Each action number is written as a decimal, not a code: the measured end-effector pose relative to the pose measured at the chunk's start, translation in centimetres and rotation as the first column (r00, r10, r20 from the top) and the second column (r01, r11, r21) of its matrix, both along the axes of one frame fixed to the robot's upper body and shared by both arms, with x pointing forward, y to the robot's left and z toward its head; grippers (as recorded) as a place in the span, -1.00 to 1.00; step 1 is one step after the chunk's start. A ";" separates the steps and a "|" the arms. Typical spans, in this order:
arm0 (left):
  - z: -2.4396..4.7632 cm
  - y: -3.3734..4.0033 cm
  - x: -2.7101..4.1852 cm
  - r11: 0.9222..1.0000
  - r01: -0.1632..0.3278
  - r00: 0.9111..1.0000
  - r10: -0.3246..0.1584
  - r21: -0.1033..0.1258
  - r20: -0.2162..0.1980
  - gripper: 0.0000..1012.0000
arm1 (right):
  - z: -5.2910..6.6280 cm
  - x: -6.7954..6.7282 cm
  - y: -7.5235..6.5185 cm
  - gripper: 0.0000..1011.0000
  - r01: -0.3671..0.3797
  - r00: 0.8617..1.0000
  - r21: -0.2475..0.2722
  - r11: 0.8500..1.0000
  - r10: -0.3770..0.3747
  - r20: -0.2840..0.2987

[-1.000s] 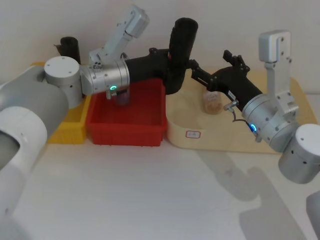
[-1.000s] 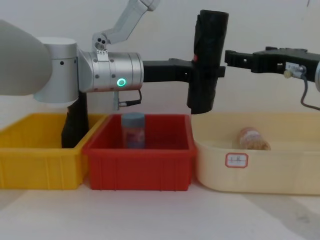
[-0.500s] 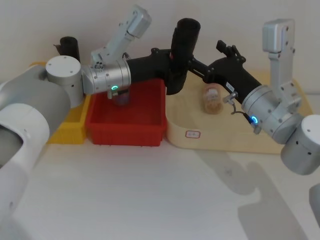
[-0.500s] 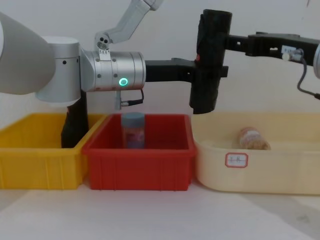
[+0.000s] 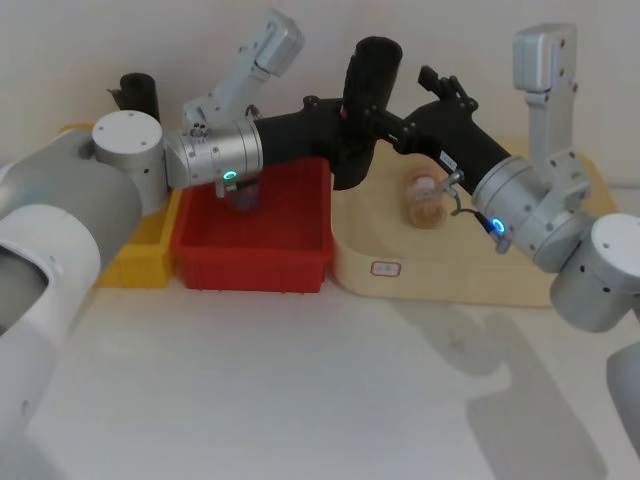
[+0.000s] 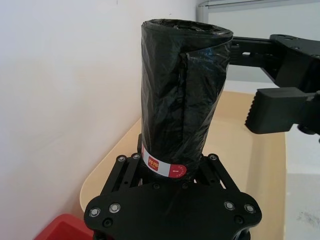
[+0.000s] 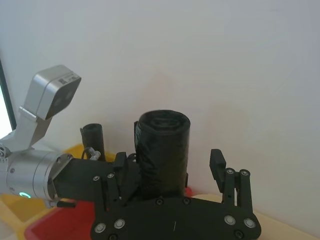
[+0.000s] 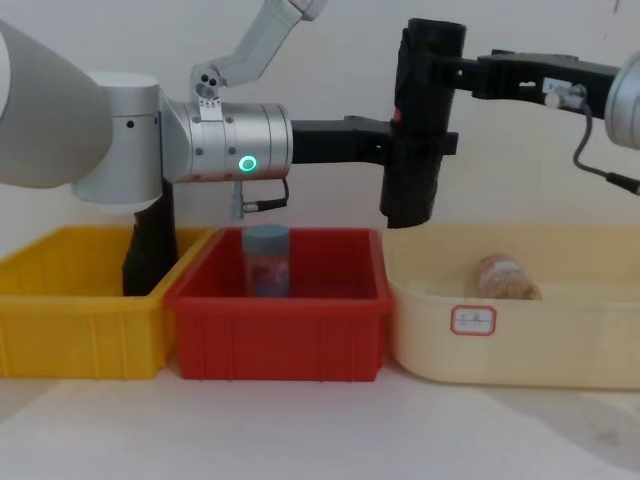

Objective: Pick up the garbage bag with the one hand and transfer it to the other hand.

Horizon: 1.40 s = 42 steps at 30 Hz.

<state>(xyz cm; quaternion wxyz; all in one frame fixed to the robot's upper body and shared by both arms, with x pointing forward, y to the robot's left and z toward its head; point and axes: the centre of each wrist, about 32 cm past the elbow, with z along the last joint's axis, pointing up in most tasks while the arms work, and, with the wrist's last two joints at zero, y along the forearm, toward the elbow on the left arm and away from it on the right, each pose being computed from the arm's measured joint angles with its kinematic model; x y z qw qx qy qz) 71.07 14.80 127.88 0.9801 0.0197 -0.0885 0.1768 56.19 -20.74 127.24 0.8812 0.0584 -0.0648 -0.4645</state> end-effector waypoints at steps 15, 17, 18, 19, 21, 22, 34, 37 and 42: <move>-0.03 0.00 0.00 1.000 0.001 1.000 -0.001 0.000 0.000 -0.23 | -0.1 1.8 0.7 0.98 -0.041 0.999 0.019 0.999 0.040 0.027; -0.03 -0.01 0.00 1.000 0.001 1.000 -0.001 0.000 0.000 -0.23 | -0.1 2.1 0.9 0.98 -0.048 0.998 0.025 0.999 0.047 0.031; -0.02 -0.01 0.00 1.000 0.001 1.000 -0.001 0.000 0.000 -0.23 | -0.1 2.2 0.9 0.98 -0.051 0.998 0.027 0.998 0.050 0.034; -0.02 -0.02 0.00 1.000 0.001 1.000 -0.001 0.000 0.000 -0.23 | -0.1 2.4 1.1 0.98 -0.056 0.998 0.031 0.998 0.055 0.036; -0.02 -0.02 0.00 1.000 0.001 1.000 -0.001 0.000 0.000 -0.23 | -0.1 2.7 1.2 0.98 -0.063 0.997 0.036 0.997 0.062 0.039; -0.01 -0.03 0.00 1.000 0.002 1.000 -0.002 0.000 0.000 -0.23 | -0.1 2.7 1.2 0.98 -0.063 0.997 0.036 0.997 0.062 0.039; 0.00 -0.02 0.00 1.000 0.001 1.000 -0.001 0.001 0.000 -0.23 | -0.2 4.3 2.2 0.98 -0.086 0.995 0.063 0.994 0.083 0.046; 0.00 -0.02 0.00 1.000 0.001 1.000 -0.001 0.001 0.000 -0.23 | -0.3 4.6 2.4 0.98 -0.086 0.995 0.065 0.994 0.083 0.047; 0.00 -0.01 0.00 1.000 0.001 1.000 -0.001 0.001 0.000 -0.23 | -0.4 5.1 2.7 0.98 -0.077 0.996 0.063 0.995 0.074 0.045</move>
